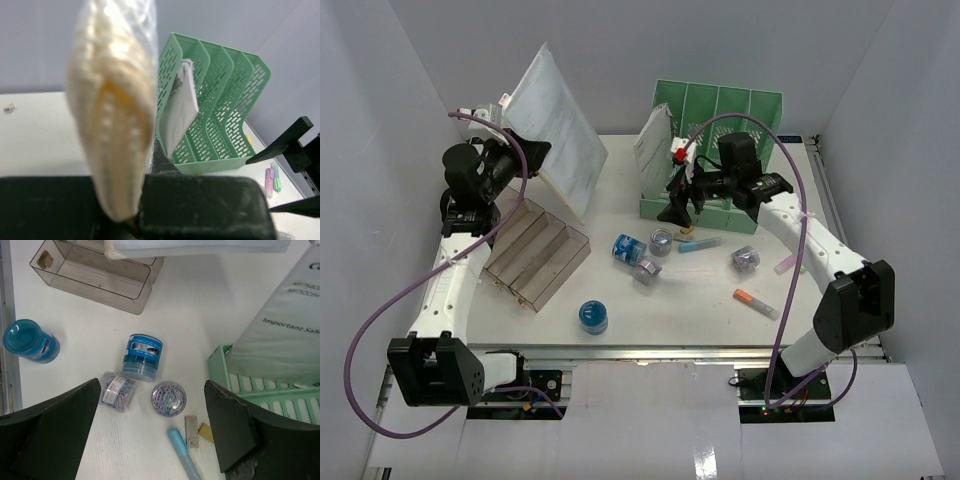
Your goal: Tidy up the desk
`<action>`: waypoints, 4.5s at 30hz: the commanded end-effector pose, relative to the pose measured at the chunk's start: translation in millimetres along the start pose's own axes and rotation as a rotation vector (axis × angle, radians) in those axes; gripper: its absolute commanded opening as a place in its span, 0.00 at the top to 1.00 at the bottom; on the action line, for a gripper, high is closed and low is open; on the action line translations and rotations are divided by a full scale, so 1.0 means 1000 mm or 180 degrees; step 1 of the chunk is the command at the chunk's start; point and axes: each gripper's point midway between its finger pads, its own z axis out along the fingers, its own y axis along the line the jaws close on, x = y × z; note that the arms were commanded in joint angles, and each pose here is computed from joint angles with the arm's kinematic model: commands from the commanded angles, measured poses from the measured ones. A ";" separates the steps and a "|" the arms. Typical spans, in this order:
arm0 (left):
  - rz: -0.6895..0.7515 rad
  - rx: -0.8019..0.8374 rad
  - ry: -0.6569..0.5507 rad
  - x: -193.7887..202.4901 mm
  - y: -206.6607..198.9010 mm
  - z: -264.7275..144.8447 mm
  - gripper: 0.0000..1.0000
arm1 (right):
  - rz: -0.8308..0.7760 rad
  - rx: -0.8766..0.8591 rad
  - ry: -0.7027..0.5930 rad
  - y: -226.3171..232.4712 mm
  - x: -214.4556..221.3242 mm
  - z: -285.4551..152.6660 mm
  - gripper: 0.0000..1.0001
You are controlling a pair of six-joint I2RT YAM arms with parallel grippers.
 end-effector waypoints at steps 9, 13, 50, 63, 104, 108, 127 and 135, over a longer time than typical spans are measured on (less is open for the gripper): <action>0.0386 0.0836 -0.0641 -0.104 -0.106 -0.042 1.00 | 0.0049 0.0495 -0.0188 0.005 0.050 -0.101 0.10; 0.0305 0.1059 -0.0661 -0.111 -0.130 -0.034 1.00 | 0.0027 0.0633 -0.0237 0.012 0.066 -0.121 0.10; 0.0252 0.1034 -0.0333 -0.035 -0.182 0.144 1.00 | 0.0257 0.0974 -0.0276 0.014 0.115 -0.153 0.10; 0.0568 0.0968 -0.0359 0.007 -0.211 0.182 1.00 | 0.0276 0.0964 -0.0299 0.015 0.114 -0.152 0.10; 0.0819 0.0869 0.0062 0.127 -0.198 0.193 0.83 | 0.0284 0.0993 -0.0292 0.014 0.117 -0.153 0.10; 0.0779 0.0858 0.0083 0.127 -0.198 0.187 0.58 | 0.0285 0.0984 -0.0294 0.014 0.119 -0.152 0.10; 0.0715 0.0860 0.0160 0.052 -0.207 0.075 0.02 | 0.0225 0.0941 -0.0282 0.017 0.129 -0.149 0.10; 0.0451 0.0357 0.0969 0.127 -0.147 -0.024 0.02 | 0.0240 0.0984 -0.0259 0.015 0.132 -0.151 0.10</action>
